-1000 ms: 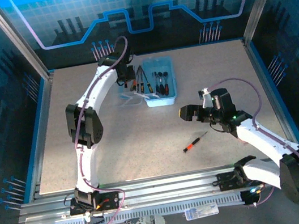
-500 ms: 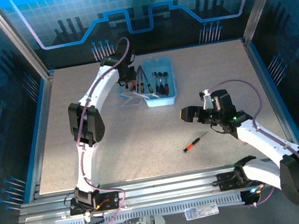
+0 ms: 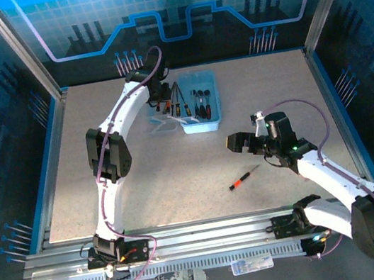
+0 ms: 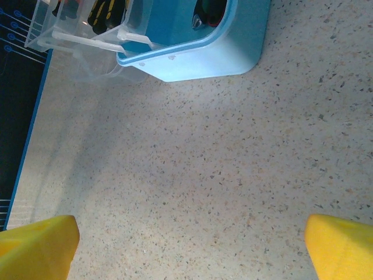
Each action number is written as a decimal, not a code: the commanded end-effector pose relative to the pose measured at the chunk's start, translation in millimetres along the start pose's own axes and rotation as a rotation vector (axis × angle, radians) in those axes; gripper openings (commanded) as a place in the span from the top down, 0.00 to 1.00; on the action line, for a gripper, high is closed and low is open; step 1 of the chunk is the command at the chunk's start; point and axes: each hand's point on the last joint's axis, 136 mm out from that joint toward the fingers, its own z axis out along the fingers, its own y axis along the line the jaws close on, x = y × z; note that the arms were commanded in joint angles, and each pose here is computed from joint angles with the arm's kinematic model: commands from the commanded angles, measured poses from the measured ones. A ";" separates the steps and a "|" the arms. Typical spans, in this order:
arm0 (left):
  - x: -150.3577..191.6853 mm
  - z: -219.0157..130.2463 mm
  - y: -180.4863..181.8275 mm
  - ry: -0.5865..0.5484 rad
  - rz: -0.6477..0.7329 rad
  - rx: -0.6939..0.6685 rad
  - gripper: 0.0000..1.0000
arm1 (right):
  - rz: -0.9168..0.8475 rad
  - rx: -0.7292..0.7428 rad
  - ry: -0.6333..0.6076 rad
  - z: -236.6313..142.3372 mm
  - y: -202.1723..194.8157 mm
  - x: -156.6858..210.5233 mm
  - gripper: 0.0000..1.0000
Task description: Pack the tool kit
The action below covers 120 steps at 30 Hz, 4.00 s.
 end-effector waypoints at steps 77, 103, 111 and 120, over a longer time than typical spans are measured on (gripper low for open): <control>292.0 -83.4 -257.9 0.064 0.543 0.467 0.63 | 0.207 0.397 -0.210 -68.0 -96.3 -29.3 0.15; 334.5 -44.1 -267.3 0.188 0.593 0.393 0.68 | 0.280 0.361 -0.241 -73.4 -105.9 -32.1 0.13; 338.9 -36.5 -250.8 0.194 0.611 0.332 0.75 | 0.277 0.351 -0.258 -76.2 -103.0 -37.3 0.13; 338.4 -22.9 -217.3 0.185 0.604 0.203 0.76 | 0.269 0.323 -0.286 -78.4 -97.2 -42.4 0.14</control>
